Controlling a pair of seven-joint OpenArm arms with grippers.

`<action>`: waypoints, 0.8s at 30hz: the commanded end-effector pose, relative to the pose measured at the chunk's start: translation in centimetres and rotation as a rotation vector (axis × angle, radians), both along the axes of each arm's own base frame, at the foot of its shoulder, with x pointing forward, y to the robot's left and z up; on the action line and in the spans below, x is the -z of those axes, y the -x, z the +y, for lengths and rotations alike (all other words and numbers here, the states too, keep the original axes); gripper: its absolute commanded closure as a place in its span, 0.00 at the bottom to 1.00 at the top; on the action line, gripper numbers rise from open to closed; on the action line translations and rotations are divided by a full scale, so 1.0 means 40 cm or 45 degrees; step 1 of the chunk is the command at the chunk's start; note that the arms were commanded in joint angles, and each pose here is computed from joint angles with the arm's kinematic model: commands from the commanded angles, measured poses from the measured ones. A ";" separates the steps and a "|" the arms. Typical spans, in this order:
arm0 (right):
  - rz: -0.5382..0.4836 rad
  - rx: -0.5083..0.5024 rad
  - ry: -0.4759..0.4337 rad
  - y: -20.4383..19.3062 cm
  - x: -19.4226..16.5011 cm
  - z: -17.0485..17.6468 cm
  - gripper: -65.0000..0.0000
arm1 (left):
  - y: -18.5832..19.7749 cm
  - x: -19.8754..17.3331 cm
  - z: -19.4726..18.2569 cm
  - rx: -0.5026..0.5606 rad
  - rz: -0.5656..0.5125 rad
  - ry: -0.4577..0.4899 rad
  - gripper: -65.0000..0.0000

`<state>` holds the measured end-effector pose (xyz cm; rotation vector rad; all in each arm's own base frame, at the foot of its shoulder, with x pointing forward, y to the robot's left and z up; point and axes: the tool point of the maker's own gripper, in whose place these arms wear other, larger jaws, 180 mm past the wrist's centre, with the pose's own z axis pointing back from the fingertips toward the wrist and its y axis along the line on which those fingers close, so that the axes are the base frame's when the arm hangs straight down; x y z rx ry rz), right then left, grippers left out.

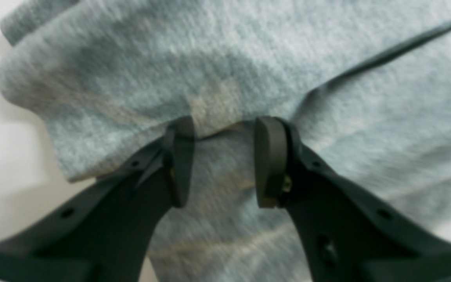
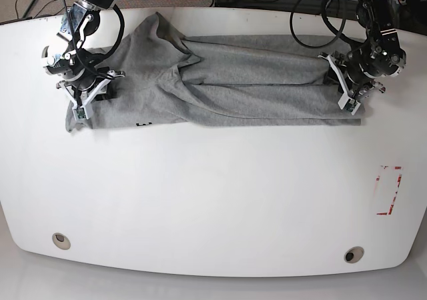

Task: Layout the t-shirt on the table in an organized manner, then fold the t-shirt properly
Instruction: 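Open the left gripper and move it to the strip's other end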

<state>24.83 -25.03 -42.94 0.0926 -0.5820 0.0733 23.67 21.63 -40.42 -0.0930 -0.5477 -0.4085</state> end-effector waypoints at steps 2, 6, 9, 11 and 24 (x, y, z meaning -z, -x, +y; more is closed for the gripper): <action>0.100 0.002 0.048 0.033 0.022 -0.019 0.81 | -0.035 -0.070 0.024 -0.044 -0.092 0.028 0.62; 0.100 0.002 0.049 0.032 0.022 -0.019 0.81 | -0.060 -0.118 0.068 -0.129 -0.139 0.060 0.55; 0.100 0.002 0.047 0.032 0.022 -0.017 0.81 | -0.059 -0.142 0.109 -0.206 -0.151 0.090 0.43; 0.102 0.002 0.047 0.033 0.022 -0.017 0.81 | -0.052 -0.157 0.140 -0.263 -0.167 0.106 0.37; 0.100 0.002 0.047 0.031 0.021 -0.017 0.81 | -0.008 -0.099 0.239 -0.427 -0.076 0.215 0.32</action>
